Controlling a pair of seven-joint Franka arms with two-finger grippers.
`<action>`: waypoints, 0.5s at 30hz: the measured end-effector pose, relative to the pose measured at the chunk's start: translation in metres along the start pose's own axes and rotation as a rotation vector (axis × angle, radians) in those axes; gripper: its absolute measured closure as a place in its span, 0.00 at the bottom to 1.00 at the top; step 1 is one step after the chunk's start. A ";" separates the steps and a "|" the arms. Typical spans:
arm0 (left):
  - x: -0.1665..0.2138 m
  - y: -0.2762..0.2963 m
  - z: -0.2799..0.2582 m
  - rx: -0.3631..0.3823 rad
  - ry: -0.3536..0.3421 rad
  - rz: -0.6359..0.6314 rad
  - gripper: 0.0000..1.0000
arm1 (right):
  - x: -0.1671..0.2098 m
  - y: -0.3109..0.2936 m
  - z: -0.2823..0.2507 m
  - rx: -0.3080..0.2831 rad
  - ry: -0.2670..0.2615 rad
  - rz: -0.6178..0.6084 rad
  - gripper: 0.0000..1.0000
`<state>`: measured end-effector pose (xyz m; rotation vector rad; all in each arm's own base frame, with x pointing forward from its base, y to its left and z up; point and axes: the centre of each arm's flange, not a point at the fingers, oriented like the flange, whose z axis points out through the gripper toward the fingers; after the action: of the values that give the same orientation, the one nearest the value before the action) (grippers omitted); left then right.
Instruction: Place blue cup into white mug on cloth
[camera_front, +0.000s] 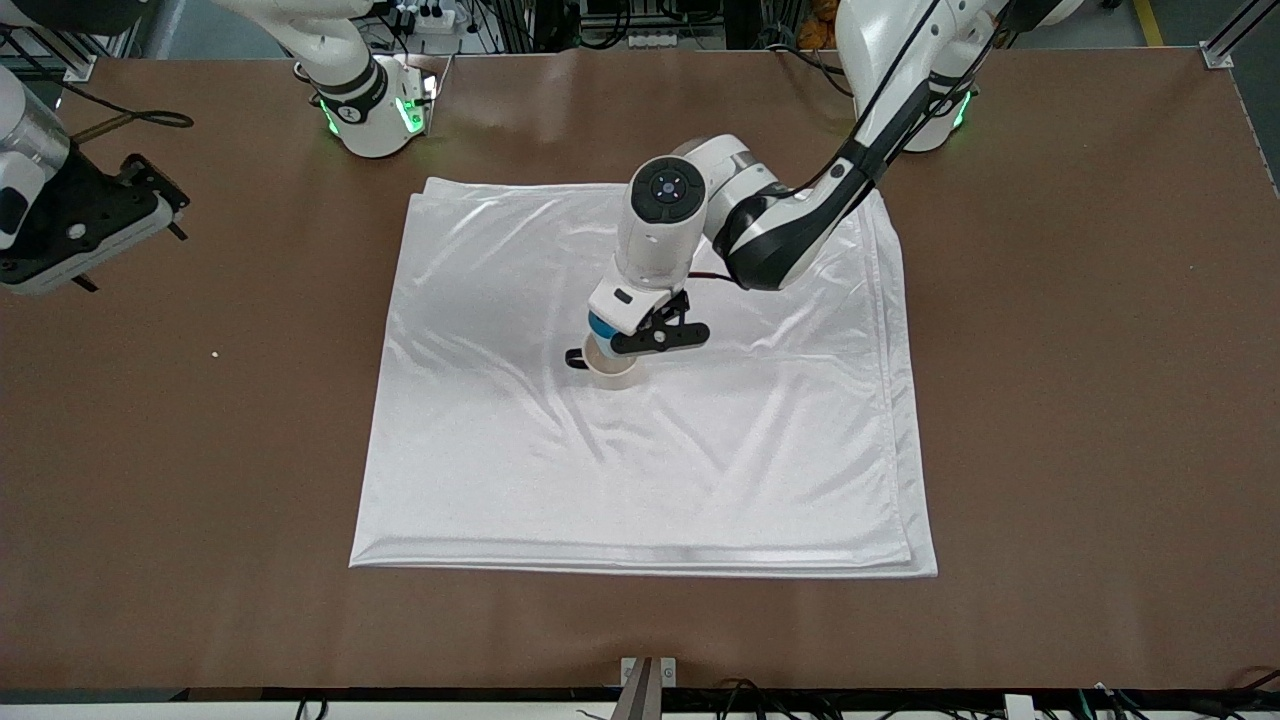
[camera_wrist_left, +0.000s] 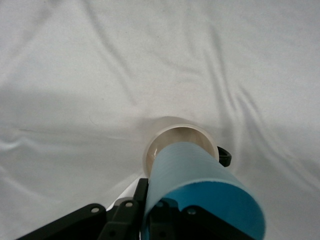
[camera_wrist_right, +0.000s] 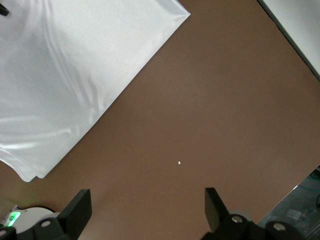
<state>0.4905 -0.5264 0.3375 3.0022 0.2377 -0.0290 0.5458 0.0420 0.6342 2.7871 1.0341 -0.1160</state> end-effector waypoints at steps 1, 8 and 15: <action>0.000 0.001 0.002 -0.004 0.000 0.000 0.95 | -0.002 0.003 0.001 0.008 0.003 0.034 0.00; -0.003 0.005 0.018 -0.022 -0.003 0.005 0.95 | -0.012 0.017 0.006 0.057 0.021 0.268 0.00; -0.003 0.004 0.029 -0.009 -0.008 0.005 0.95 | -0.013 0.026 0.009 0.091 0.051 0.456 0.00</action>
<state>0.4882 -0.5348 0.3095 2.9928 0.2283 -0.0392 0.5529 0.0131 0.6303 3.0394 0.3879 -0.0333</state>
